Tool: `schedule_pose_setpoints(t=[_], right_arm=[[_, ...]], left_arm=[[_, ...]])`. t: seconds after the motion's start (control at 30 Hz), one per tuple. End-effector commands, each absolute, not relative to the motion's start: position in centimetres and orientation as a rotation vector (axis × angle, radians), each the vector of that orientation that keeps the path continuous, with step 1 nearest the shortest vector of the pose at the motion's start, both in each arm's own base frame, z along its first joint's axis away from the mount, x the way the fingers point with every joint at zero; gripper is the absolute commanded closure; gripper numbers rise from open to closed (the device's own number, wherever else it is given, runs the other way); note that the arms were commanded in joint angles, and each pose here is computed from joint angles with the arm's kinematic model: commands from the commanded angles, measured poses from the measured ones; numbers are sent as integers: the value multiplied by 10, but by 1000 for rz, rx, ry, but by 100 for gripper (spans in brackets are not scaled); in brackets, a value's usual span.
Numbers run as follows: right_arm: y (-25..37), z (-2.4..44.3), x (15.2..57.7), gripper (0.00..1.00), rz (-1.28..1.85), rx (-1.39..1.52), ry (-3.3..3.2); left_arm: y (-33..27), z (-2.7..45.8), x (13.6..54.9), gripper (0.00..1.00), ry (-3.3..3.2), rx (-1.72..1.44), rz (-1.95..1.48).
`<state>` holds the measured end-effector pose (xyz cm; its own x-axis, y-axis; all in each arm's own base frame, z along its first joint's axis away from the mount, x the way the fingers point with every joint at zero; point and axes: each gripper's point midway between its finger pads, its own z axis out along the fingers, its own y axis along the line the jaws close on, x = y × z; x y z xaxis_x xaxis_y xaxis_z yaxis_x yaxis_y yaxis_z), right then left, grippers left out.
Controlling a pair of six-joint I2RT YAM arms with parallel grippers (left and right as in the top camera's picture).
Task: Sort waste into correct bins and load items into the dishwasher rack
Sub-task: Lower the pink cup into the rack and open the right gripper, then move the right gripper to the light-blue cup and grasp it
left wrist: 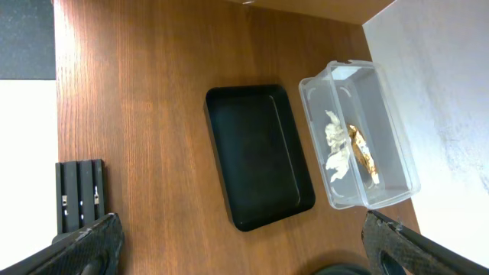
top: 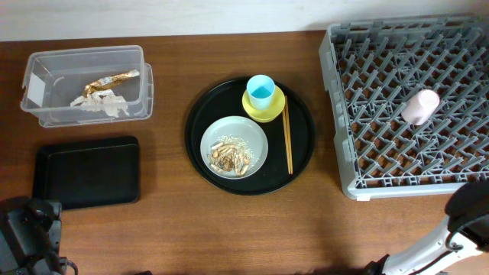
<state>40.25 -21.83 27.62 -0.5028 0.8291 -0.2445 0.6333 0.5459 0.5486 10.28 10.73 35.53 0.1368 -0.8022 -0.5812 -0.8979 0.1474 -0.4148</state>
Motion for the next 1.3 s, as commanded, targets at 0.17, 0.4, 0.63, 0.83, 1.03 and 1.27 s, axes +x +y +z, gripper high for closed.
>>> schedule_pose_setpoints(t=[0.17,0.4,0.63,0.83,1.03,1.27], right_arm=[[-53,278,447,51,508,464,2596],[74,245,449,50,196,23,2753],[188,211,465,47,234,-288,2701],[258,163,511,32,267,-393,2568],[265,92,527,34,189,-400,2627],[253,81,533,49,78,-373,2629]], left_arm=[[110,356,101,1,1648,-1671,172],[110,356,101,1,1648,-1671,172],[110,356,101,1,1648,-1671,172],[110,356,101,1,1648,-1671,172],[110,356,101,1,1648,-1671,172],[110,356,101,1,1648,-1671,172]])
